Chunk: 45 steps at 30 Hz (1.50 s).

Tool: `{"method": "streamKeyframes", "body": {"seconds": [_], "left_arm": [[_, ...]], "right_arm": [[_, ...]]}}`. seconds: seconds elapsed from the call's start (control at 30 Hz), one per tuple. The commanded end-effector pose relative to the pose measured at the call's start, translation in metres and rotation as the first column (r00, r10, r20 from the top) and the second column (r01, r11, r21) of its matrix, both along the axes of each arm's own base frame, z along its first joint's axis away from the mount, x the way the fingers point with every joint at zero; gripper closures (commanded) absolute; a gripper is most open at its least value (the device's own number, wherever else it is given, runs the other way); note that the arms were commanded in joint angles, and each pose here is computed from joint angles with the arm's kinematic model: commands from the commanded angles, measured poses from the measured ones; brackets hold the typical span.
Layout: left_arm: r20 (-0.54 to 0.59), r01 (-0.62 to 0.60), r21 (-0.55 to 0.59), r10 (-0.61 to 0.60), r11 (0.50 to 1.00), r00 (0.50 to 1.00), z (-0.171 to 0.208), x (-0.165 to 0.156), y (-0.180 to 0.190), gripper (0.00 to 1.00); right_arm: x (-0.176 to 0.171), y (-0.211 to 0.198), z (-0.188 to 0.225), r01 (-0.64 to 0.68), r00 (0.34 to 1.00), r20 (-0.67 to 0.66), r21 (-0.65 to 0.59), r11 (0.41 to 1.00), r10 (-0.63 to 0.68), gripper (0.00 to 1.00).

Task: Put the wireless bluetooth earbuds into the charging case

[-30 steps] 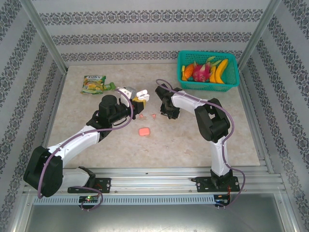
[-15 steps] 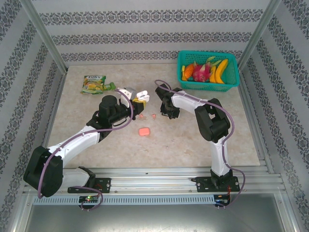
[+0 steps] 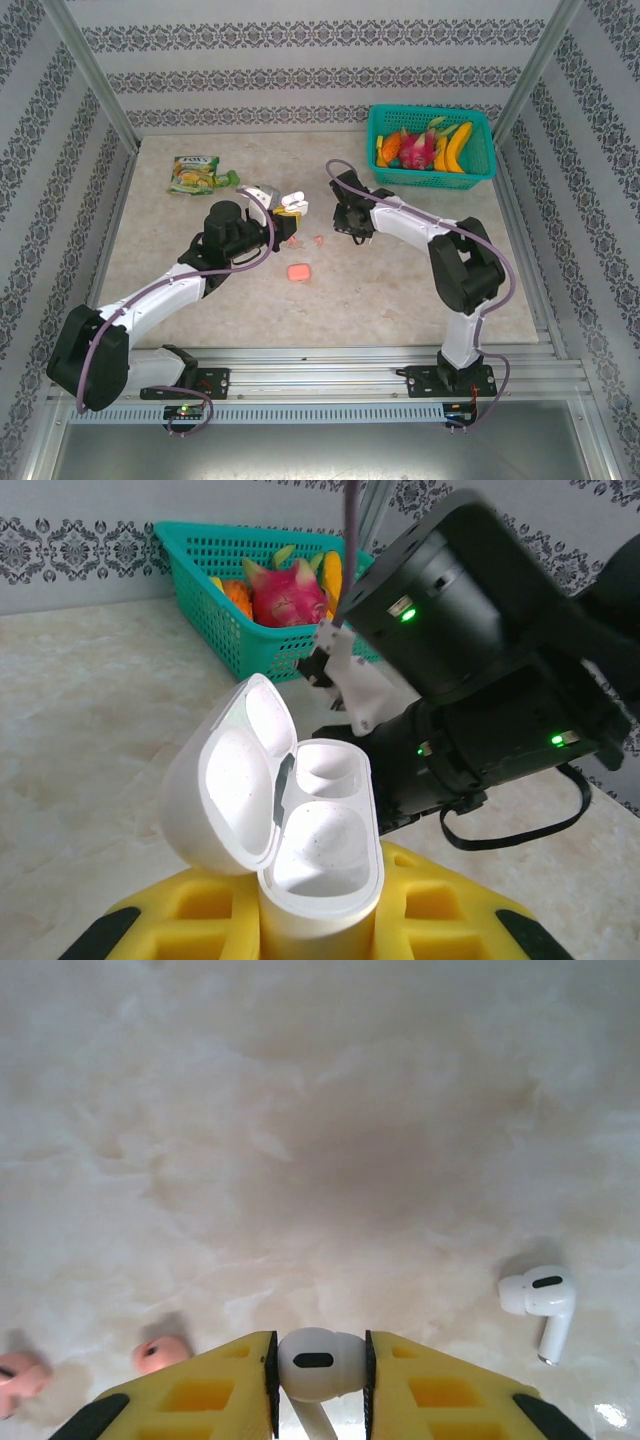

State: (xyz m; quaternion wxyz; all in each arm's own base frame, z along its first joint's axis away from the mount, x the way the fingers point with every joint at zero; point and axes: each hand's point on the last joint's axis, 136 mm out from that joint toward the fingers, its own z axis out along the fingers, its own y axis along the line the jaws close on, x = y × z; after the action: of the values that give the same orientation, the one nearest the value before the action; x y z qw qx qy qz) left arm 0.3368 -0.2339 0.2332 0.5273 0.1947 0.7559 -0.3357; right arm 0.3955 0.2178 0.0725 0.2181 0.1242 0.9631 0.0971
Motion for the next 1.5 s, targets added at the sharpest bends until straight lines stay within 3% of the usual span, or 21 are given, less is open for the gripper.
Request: {"method": "streamKeyframes", "body": {"seconds": [0.0,0.27,0.47,0.7,1.07,1.47], "left_arm": [[0.023,0.024,-0.024,-0.024,0.999,0.999,0.011,-0.006,-0.001,1.00],[0.020,0.071,-0.028,-0.070,0.997,0.997,0.011,-0.012,-0.011,1.00],[0.031,0.095,-0.039,-0.094,0.995,0.995,0.011,-0.018,-0.023,1.00],[0.125,0.079,-0.005,-0.078,0.997,0.989,0.030,-0.021,-0.040,1.00],[0.284,0.009,0.090,-0.034,0.996,0.958,0.060,-0.013,-0.066,1.00],[0.349,-0.011,0.108,-0.027,0.994,0.937,0.080,-0.007,-0.094,1.00]], "right_arm": [[0.005,0.008,0.035,-0.061,0.989,0.135,0.030,0.998,0.056,0.73],[-0.004,0.005,0.118,-0.152,0.916,0.384,0.073,0.986,0.113,0.73],[-0.019,-0.001,0.182,-0.221,0.822,0.553,0.091,0.971,0.135,0.72],[-0.041,0.000,0.237,-0.322,0.688,0.716,0.153,0.934,0.120,0.72],[-0.083,0.002,0.288,-0.456,0.505,0.861,0.205,0.866,0.062,0.72],[-0.105,0.011,0.301,-0.534,0.468,0.883,0.263,0.803,0.022,0.72]]}}
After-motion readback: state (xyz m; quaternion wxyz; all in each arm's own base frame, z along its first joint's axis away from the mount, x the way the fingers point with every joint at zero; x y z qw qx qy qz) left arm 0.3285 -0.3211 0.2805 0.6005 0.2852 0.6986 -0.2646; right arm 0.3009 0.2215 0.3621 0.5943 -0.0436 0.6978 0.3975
